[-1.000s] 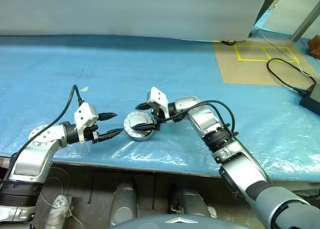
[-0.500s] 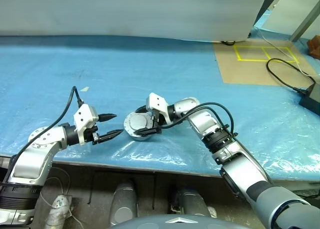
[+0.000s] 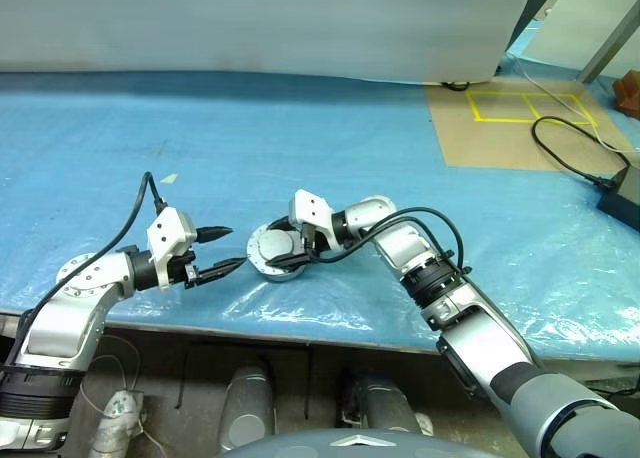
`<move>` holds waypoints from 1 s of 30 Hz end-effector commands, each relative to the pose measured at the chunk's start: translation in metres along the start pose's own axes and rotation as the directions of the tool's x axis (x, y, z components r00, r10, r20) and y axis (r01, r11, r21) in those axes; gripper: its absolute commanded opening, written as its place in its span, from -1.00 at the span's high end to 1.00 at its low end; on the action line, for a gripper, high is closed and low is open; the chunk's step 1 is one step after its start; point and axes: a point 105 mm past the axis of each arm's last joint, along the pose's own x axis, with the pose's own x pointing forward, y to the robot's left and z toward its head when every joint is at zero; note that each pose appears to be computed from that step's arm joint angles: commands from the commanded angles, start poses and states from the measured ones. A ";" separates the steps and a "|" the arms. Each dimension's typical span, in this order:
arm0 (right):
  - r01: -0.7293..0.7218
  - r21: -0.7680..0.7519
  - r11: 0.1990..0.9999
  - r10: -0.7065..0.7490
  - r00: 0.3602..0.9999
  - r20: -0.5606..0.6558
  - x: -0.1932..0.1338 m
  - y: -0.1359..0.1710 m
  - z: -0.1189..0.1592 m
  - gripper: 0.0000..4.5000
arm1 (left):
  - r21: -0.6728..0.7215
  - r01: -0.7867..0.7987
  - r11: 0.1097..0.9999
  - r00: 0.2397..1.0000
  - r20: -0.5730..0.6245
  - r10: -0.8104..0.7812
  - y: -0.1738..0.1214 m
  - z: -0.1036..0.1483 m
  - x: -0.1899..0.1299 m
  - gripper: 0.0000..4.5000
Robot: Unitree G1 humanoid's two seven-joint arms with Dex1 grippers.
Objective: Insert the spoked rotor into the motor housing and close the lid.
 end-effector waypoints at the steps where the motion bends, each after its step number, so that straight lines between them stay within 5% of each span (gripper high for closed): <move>1: 0.006 0.006 1.000 -0.006 1.000 -0.006 -0.003 -0.001 -0.003 -0.33 | 0.050 -0.013 0.999 1.000 0.024 0.012 0.004 0.014 -0.004 -0.46; 19: -0.004 0.063 0.998 0.000 0.998 0.063 -0.016 -0.003 0.014 -0.33 | 0.050 -0.002 0.999 1.000 0.030 0.001 0.002 0.014 0.001 -0.46; 30: 0.008 0.095 0.995 -0.006 1.000 -0.029 -0.005 0.004 -0.019 -0.33 | 0.046 -0.010 0.999 0.999 0.031 0.008 0.001 0.014 0.001 -0.46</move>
